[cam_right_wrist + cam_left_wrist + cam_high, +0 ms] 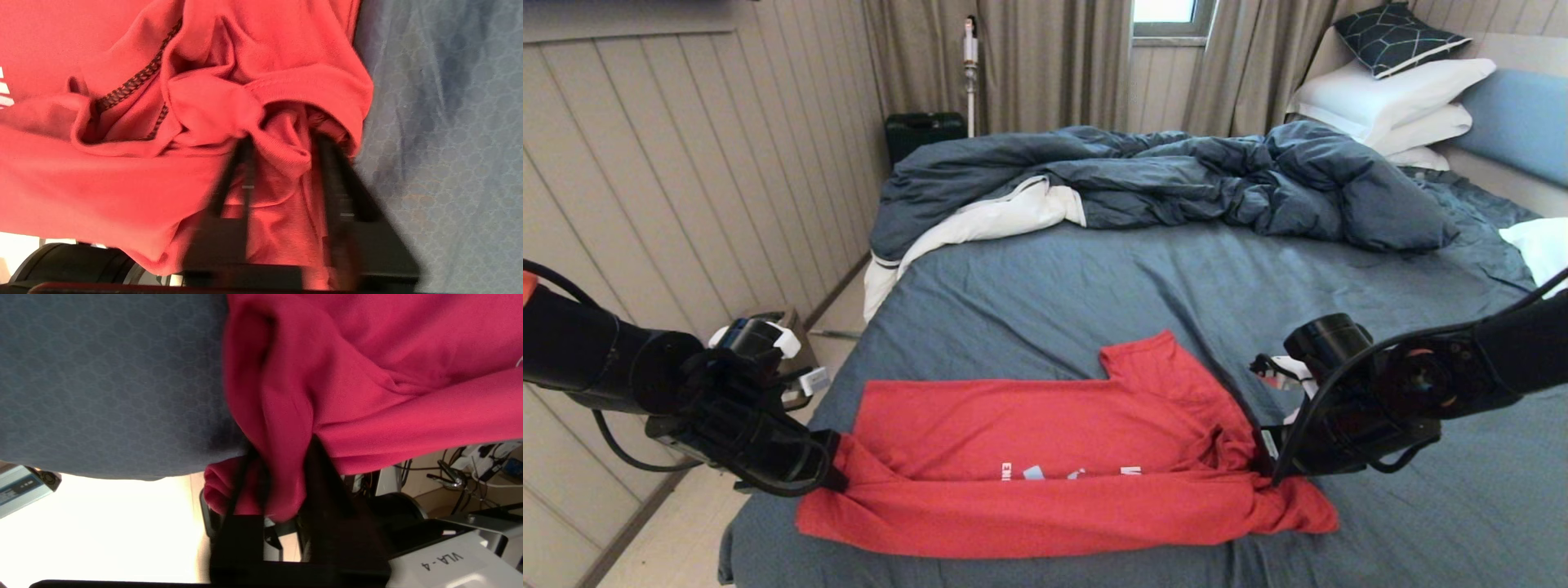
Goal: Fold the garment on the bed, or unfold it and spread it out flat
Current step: Fold the red T-shirt
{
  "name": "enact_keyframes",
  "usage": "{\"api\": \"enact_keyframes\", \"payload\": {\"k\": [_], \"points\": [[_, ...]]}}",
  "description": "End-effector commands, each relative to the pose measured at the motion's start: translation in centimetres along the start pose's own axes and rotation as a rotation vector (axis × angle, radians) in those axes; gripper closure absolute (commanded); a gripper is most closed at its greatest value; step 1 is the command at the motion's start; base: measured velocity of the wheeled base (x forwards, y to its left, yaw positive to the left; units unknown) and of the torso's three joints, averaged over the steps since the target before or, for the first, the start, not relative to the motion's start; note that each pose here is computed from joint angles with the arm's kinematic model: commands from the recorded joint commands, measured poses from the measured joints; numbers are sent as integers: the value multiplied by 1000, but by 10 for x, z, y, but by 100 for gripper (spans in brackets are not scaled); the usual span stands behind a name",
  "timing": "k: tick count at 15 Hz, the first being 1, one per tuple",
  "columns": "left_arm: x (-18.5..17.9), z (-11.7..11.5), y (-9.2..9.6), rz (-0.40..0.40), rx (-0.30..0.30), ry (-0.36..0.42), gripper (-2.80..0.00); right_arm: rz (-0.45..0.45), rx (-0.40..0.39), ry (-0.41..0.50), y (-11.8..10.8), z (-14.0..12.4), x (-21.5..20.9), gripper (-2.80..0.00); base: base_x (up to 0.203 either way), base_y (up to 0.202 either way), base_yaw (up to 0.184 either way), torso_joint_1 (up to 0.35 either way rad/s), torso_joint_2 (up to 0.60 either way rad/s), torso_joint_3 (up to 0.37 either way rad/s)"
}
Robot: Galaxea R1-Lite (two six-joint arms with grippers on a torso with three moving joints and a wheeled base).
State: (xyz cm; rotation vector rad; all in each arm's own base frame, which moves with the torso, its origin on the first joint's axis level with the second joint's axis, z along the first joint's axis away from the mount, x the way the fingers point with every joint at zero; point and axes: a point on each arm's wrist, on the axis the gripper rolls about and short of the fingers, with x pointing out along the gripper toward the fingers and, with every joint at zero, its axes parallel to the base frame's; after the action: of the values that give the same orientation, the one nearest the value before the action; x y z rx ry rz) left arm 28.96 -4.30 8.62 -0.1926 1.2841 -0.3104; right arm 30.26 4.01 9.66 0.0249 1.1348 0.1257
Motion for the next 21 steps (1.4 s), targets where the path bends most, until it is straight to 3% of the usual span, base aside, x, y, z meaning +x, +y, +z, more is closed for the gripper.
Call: {"api": "enact_keyframes", "payload": {"k": [1,8,12,13,17,21], "points": [[-1,0,0,-3,0,-3,-280,2,1,-5,0,0,-2,-280,0,0,0,0,0,0],[-41,20,-6,-10,8,-178,-280,-6,26,-139,-8,11,-40,-280,0,0,0,0,0,0],[-43,41,-2,-8,-9,-224,-280,-3,33,-179,-7,29,-40,-280,0,0,0,0,0,0],[-42,49,-1,-8,-17,-230,0,0,47,-189,-7,37,-37,0,0,0,0,0,0,0],[-34,82,7,-2,-51,-247,0,7,64,-243,-5,68,-30,0,0,0,0,0,0,0],[-17,109,15,5,-82,-247,0,9,65,-238,-2,84,-18,0,0,0,0,0,0,0]]}}
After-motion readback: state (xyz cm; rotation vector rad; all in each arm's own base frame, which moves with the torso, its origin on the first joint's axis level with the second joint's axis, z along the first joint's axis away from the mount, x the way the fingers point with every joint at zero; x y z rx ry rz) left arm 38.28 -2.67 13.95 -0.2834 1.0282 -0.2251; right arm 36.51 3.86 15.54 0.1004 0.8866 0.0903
